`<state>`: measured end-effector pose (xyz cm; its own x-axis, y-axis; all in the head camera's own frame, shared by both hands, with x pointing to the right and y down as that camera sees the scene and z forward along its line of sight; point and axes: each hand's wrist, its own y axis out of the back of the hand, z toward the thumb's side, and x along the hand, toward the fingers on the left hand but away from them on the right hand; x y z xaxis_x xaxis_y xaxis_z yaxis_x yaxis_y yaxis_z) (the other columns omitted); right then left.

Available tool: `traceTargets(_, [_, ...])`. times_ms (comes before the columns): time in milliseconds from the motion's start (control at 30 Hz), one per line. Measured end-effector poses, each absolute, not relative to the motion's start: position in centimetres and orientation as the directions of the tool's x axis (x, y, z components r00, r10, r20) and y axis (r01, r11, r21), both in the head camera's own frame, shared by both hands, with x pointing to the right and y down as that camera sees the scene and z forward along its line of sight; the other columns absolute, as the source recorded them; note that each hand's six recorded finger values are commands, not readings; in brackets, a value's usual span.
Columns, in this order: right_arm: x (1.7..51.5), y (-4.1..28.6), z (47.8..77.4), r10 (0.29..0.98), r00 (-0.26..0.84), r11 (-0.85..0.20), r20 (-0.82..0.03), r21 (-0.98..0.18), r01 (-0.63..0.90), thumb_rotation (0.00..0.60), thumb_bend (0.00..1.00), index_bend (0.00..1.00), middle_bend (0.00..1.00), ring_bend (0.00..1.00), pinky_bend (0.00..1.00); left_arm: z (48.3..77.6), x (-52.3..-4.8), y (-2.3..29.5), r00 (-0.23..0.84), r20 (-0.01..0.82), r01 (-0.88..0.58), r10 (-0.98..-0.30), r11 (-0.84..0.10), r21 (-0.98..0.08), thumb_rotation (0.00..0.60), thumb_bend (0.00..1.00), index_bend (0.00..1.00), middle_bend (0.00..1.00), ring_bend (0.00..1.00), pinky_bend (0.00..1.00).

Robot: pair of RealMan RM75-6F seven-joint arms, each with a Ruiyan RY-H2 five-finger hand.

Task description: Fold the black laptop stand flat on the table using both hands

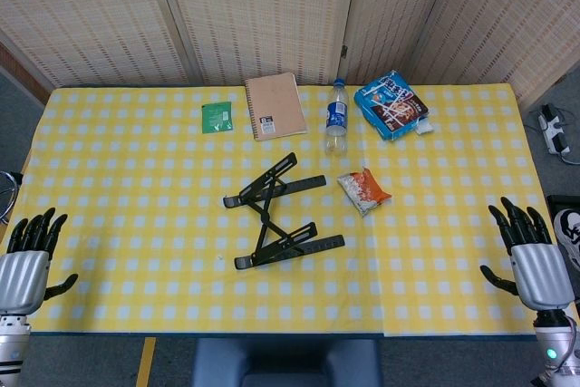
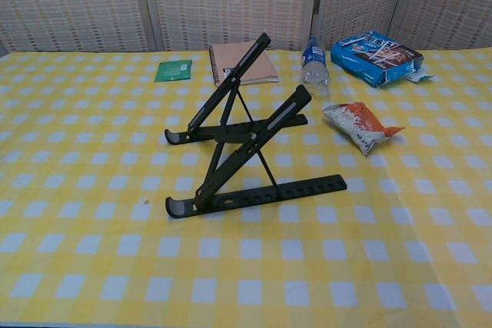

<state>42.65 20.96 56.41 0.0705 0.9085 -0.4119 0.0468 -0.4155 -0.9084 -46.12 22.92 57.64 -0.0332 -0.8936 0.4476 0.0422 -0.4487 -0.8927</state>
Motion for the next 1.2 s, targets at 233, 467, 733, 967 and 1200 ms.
traceTargets(233, [42.4,20.7,56.9,0.900,0.082,-0.433,-0.428,-0.900,0.055,0.600,0.22,0.00,0.00,0.08,0.00,57.6,-46.0,22.7,-0.026,0.430,0.043,-0.902,-0.431,-0.901,0.600,0.20,0.09,0.03,0.00,0.00])
traceTargets(467, [42.3,21.0,56.8,0.897,0.094,-0.440,-0.433,-0.895,0.075,0.600,0.22,0.00,0.00,0.08,0.00,57.5,-46.2,23.1,-0.037,0.432,0.034,-0.901,-0.433,-0.901,0.600,0.20,0.09,0.03,0.00,0.00])
traceTargets(733, [42.0,21.3,56.6,0.890,0.118,-0.454,-0.441,-0.881,0.129,0.600,0.22,0.00,0.00,0.08,0.00,57.3,-46.4,23.4,-0.037,0.429,0.028,-0.902,-0.430,-0.902,0.600,0.20,0.09,0.03,0.01,0.00])
traceTargets(967, [41.4,21.1,57.9,0.860,0.147,-0.508,-0.488,-0.847,0.159,0.600,0.22,0.00,0.00,0.08,0.00,57.7,-46.3,23.6,-0.032,0.442,0.026,-0.897,-0.443,-0.896,0.600,0.20,0.09,0.03,0.01,0.00])
traceTargets(1200, [39.8,20.2,60.1,0.816,0.209,-0.576,-0.539,-0.792,0.202,0.600,0.41,0.00,0.00,0.09,0.00,58.0,-46.3,23.6,-0.034,0.448,0.029,-0.893,-0.449,-0.893,0.600,0.20,0.09,0.03,0.01,0.00])
